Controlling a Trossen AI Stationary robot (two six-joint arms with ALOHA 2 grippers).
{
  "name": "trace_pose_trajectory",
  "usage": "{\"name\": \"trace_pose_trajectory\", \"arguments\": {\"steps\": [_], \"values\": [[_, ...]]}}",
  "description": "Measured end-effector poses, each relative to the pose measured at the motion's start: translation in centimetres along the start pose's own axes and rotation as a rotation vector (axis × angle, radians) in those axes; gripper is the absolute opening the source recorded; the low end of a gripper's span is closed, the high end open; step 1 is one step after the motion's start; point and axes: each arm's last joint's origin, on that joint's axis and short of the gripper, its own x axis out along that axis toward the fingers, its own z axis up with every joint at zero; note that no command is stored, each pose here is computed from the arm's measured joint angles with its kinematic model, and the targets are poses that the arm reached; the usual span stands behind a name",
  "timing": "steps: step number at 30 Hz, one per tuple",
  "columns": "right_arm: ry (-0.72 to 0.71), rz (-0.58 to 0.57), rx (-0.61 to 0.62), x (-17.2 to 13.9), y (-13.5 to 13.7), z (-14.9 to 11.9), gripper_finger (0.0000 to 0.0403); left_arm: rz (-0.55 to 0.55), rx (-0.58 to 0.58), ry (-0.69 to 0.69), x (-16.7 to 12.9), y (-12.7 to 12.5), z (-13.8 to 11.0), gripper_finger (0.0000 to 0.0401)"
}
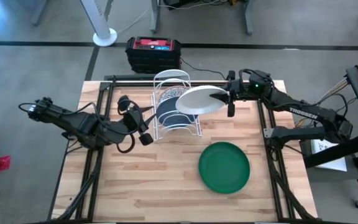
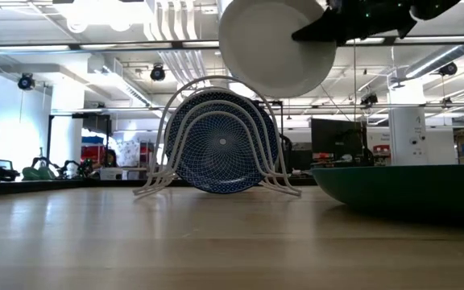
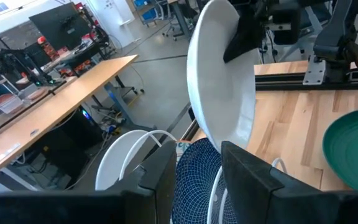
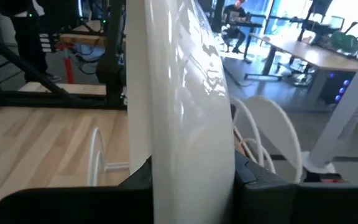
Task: Sort dishes
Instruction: Put the white plate into the dish rack
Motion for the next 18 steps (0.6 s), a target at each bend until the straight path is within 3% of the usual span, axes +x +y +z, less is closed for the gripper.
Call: {"name": "trace_pose_trajectory", "arguments": {"steps": [18], "values": [[-0.033,0.079,0.032,2.2,0.9,-0.2,0.0055,0.000,-0.005,0.009,0.1,-0.2,-0.3,0.0116]]}}
